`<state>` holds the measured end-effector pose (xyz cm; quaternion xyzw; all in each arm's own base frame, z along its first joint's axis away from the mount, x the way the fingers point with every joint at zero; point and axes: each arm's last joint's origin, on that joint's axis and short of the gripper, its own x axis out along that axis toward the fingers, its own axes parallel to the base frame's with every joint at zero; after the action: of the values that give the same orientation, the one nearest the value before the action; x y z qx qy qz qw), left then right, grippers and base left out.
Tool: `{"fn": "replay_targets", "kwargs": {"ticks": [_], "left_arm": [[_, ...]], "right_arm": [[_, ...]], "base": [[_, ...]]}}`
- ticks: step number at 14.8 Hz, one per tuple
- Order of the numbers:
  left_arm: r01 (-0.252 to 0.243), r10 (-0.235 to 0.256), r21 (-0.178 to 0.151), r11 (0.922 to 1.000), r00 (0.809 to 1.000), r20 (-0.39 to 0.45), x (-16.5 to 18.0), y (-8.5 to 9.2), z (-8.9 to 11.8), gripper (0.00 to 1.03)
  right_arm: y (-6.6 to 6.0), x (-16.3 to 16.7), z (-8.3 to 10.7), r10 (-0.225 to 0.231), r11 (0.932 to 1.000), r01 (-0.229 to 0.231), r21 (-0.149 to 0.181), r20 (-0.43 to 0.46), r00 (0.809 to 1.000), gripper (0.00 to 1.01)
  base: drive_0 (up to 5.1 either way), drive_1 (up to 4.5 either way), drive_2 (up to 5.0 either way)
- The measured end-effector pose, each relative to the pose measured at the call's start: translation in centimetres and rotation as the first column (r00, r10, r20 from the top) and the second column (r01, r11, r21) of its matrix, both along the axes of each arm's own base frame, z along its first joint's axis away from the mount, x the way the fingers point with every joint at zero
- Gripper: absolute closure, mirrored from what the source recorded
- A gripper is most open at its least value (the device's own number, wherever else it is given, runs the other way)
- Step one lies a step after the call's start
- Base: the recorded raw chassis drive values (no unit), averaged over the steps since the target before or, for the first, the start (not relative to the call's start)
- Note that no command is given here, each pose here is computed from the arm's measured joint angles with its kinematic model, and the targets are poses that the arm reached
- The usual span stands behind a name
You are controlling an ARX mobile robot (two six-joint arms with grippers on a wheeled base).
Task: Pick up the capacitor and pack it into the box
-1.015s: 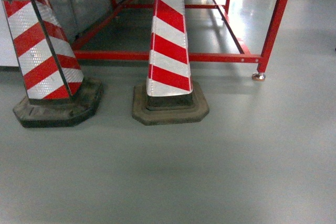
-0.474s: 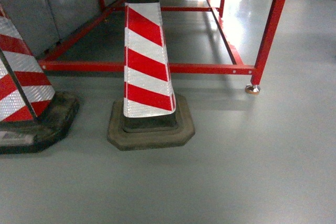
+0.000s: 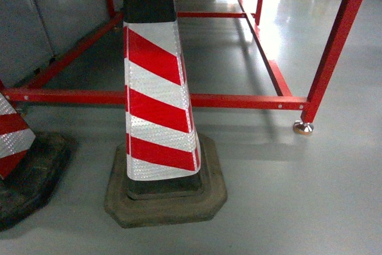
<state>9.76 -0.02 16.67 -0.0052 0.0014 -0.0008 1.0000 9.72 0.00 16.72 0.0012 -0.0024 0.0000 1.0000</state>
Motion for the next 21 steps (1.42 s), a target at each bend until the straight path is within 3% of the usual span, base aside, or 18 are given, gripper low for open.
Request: {"fn": "replay_targets", "kwargs": {"ticks": [21], "left_arm": [[-0.001, 0.001, 0.011, 0.9999, 1.0, -0.002, 0.0, 0.0, -0.02, 0.59]], "right_arm": [[0.0, 0.0, -0.03, 0.0, 1.0, 0.0, -0.001, -0.002, 1.0, 0.03]], "base": [[0.0, 0.0, 0.0]]}}
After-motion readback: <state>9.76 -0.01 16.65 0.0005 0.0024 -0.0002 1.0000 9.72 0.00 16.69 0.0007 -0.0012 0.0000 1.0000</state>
